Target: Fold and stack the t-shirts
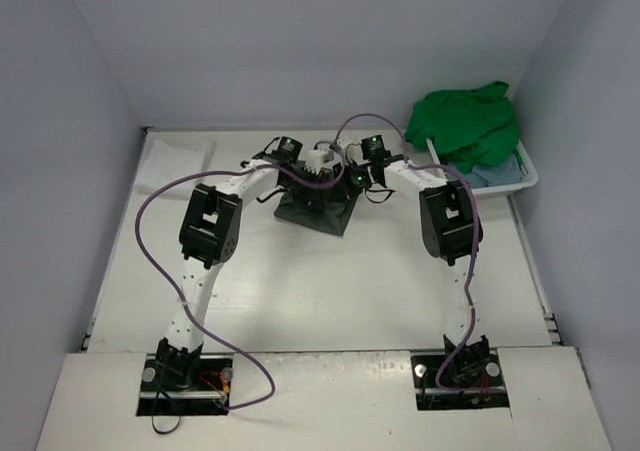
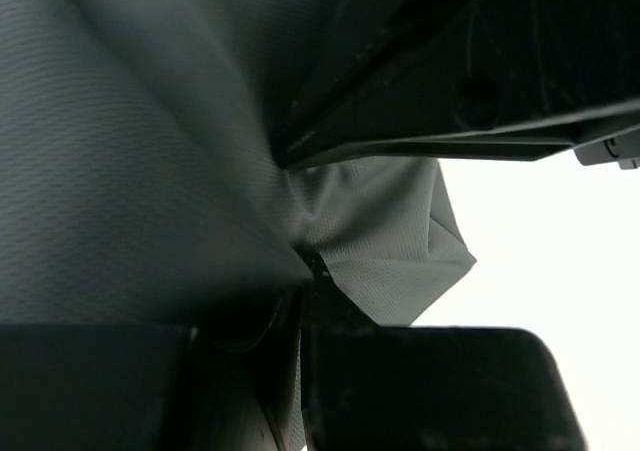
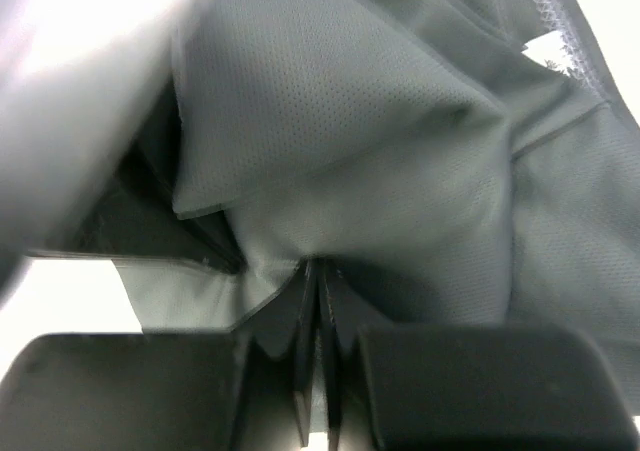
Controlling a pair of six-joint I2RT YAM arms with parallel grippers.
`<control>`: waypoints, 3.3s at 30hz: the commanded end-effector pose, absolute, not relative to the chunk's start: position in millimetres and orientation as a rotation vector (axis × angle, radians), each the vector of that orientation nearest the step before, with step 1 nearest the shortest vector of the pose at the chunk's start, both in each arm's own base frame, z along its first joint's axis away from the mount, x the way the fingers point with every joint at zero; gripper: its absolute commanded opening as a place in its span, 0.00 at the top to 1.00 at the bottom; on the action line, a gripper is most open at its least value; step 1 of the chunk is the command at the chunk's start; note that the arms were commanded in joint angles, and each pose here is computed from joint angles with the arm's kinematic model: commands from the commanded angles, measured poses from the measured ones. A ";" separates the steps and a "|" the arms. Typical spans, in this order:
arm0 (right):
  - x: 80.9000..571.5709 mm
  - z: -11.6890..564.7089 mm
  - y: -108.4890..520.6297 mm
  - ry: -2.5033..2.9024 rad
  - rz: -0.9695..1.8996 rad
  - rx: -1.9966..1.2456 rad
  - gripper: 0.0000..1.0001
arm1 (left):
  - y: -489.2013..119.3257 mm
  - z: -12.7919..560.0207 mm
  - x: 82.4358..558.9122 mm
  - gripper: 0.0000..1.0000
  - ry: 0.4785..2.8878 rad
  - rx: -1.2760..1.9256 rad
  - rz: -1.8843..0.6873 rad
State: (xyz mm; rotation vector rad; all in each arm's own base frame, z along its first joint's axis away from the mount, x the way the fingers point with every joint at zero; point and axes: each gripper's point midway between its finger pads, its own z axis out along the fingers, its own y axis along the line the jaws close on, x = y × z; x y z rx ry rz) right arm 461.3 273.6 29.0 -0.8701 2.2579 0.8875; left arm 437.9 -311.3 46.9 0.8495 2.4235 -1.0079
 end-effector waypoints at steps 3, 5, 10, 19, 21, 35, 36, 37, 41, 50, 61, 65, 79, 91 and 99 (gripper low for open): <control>439.5 26.9 283.0 2.266 0.950 -0.960 1.00 | -308.0 156.2 492.0 1.00 2.082 0.775 -0.859; 438.7 22.7 280.5 2.277 0.935 -0.964 1.00 | -303.0 161.4 498.2 1.00 2.065 0.749 -0.834; 435.4 16.6 276.2 2.294 0.912 -0.974 1.00 | -295.0 183.7 503.8 1.00 2.027 0.716 -0.831; 431.5 12.9 271.8 2.312 0.892 -0.985 1.00 | -295.1 202.3 503.5 1.00 2.001 0.702 -0.870; 432.3 13.6 271.8 2.310 0.889 -0.986 1.00 | -296.4 205.3 503.1 1.00 1.997 0.693 -0.883; 435.6 9.4 271.6 2.318 0.884 -0.981 1.00 | -301.2 204.1 482.3 1.00 2.029 0.732 -0.983; 435.4 9.5 271.7 2.317 0.886 -0.982 1.00 | -301.9 204.3 478.6 1.00 2.031 0.743 -0.999; 435.6 9.7 271.3 2.319 0.889 -0.977 1.00 | -302.0 204.3 476.0 1.00 2.035 0.746 -1.009; 436.5 9.1 267.8 2.325 0.901 -0.959 1.00 | -299.3 194.4 467.0 1.00 2.061 0.749 -1.019; 435.8 7.3 268.8 2.329 0.934 -0.948 1.00 | -287.3 166.3 460.2 1.00 2.092 0.744 -0.948; 432.3 2.6 269.0 2.334 0.949 -0.956 1.00 | -270.0 183.9 489.4 0.76 2.013 0.680 -0.729; 432.2 2.7 269.6 2.332 0.955 -0.957 1.00 | -269.7 192.3 490.3 0.66 1.988 0.686 -0.721; 430.2 5.1 271.7 2.324 0.979 -0.959 1.00 | -278.9 164.1 489.2 0.59 2.028 0.719 -0.773; 429.1 5.7 271.7 2.324 0.990 -0.957 1.00 | -285.9 136.6 500.6 0.59 2.052 0.720 -0.796; 425.1 1.8 271.0 2.333 1.000 -0.961 1.00 | -287.3 137.0 514.4 0.59 2.031 0.710 -0.767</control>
